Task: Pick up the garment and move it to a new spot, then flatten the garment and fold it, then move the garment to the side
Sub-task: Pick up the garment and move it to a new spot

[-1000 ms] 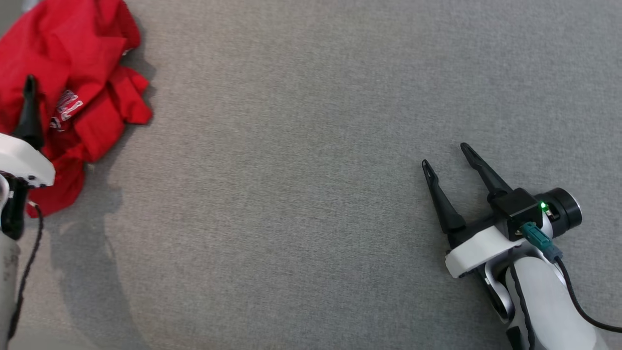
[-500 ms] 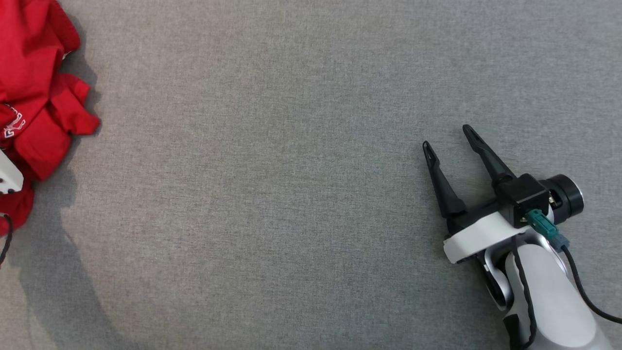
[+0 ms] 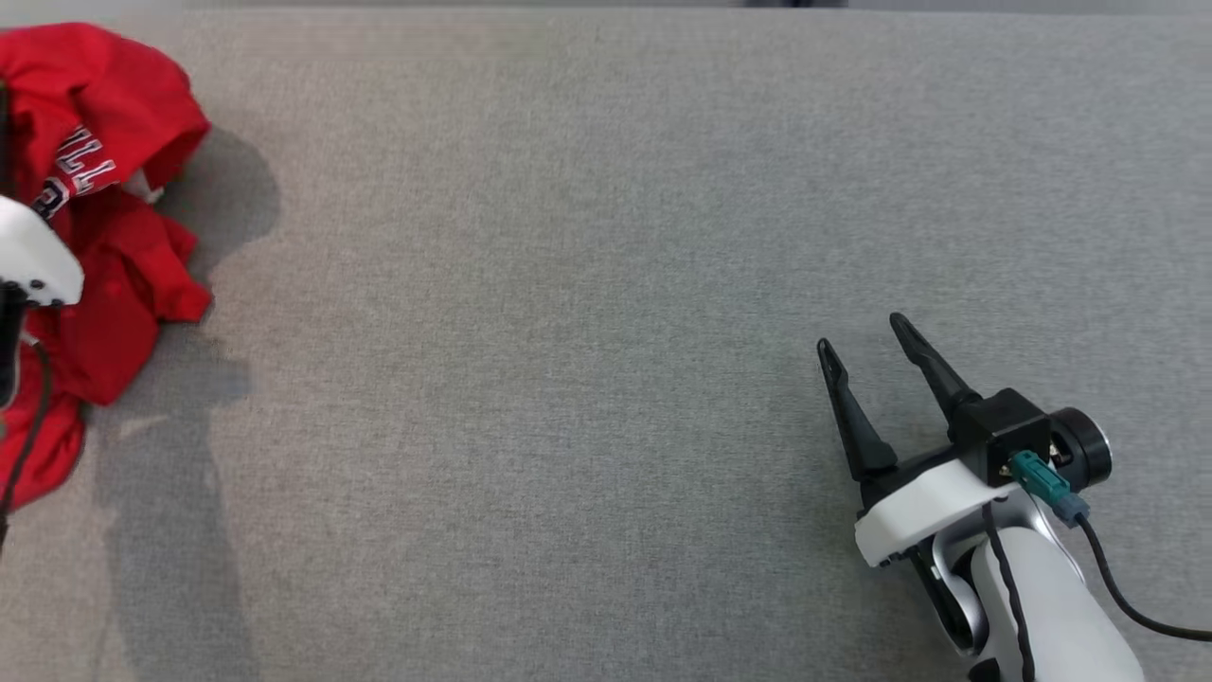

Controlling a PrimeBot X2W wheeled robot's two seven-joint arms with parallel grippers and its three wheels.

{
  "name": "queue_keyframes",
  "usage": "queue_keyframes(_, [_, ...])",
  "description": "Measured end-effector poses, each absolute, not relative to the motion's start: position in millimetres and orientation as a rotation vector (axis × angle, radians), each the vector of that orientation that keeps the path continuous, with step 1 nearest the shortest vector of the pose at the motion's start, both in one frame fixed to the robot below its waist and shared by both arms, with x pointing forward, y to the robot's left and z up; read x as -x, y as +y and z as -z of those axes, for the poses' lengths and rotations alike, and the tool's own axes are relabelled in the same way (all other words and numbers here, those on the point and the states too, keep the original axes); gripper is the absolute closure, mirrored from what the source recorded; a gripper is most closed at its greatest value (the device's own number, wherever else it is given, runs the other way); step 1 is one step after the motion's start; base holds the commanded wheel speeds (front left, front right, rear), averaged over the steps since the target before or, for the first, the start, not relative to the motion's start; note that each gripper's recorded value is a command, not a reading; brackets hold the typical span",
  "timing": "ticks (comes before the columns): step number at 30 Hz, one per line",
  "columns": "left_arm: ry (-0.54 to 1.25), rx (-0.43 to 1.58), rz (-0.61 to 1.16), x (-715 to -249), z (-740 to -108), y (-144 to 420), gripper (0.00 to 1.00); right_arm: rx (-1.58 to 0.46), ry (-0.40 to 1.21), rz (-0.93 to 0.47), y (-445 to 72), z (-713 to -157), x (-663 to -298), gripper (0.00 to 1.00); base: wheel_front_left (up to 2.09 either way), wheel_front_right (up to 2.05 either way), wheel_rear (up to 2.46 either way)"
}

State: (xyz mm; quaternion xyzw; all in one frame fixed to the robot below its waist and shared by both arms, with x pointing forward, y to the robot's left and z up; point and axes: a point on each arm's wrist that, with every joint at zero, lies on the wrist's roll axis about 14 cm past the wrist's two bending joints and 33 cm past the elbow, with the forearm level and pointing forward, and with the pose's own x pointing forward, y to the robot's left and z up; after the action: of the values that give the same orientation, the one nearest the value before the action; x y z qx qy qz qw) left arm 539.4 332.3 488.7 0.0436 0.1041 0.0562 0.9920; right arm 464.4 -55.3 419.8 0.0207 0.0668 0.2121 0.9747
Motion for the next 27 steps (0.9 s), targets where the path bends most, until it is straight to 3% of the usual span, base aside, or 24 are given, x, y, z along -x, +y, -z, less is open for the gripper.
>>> queue_keyframes(12, [0.046,-0.027,0.301,-558.9,-537.5,157.9,1.0,-0.084,0.111,-0.333,-88.0,-442.9,-437.8,0.0,0.0,0.0,0.0])
queue_keyframes(22, [-0.02,0.136,0.675,-512.1,-557.2,-13.7,1.0,-0.078,0.093,-0.247,-119.1,-453.5,-419.5,0.0,0.0,0.0,0.0])
queue_keyframes(27, [-0.003,0.223,0.768,-482.0,-551.3,-53.2,1.0,-0.081,0.083,-0.229,-125.6,-457.3,-416.8,0.0,0.0,0.0,0.0])
